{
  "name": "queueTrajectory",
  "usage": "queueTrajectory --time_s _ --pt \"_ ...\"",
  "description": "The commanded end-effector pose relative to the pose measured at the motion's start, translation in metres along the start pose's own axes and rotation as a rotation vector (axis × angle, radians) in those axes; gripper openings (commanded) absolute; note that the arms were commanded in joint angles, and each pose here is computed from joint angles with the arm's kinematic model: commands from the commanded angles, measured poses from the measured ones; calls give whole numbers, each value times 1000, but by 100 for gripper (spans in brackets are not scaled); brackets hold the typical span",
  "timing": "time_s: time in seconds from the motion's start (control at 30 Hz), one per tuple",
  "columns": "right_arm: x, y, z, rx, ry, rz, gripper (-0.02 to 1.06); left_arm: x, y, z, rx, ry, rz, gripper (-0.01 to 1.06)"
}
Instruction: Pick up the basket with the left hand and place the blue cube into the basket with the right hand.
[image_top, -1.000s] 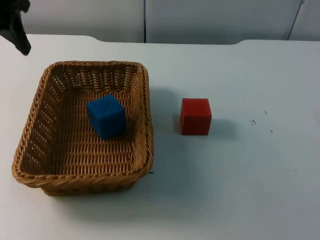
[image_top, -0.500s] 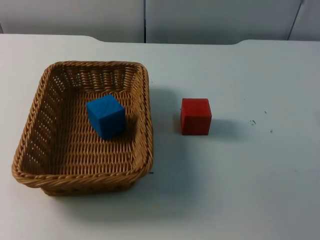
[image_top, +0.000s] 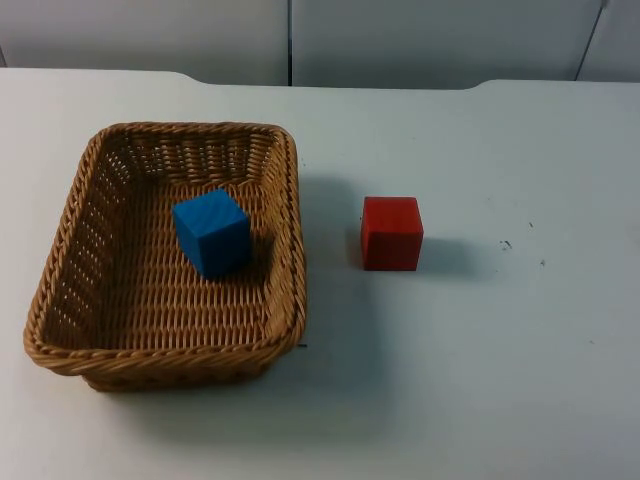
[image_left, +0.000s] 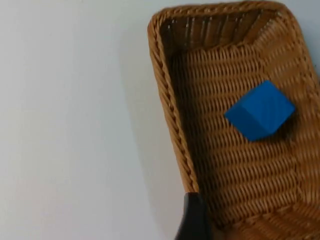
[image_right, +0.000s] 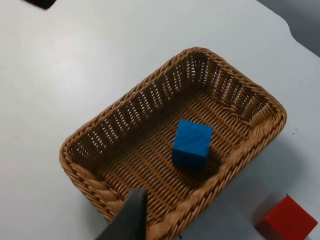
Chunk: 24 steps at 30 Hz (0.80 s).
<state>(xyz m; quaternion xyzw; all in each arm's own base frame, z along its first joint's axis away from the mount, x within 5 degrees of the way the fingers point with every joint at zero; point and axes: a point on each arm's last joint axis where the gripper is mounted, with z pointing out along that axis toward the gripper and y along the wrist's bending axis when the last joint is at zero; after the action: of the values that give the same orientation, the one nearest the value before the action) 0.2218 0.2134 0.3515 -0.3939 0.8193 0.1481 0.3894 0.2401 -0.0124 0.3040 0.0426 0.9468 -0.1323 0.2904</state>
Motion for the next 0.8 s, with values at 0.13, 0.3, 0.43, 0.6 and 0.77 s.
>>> queueTrajectory --time_s 0.13,0.3,0.43,0.6,0.77 --pt "16 2 -4 1 -11 -20 101 49 -6 -7 -5 -23 -1 61" --pt "34 4 -9 4 -15 -20 101 74 -13 -24 -4 -71 20 61" --pt "51 7 -17 4 -28 -12 101 93 -24 -50 3 -148 63 61" --pt "70 10 -29 -1 -43 2 101 114 -37 -84 2 -267 129 61" --pt "84 13 -46 1 -69 5 101 142 -45 -112 -37 -379 197 61"
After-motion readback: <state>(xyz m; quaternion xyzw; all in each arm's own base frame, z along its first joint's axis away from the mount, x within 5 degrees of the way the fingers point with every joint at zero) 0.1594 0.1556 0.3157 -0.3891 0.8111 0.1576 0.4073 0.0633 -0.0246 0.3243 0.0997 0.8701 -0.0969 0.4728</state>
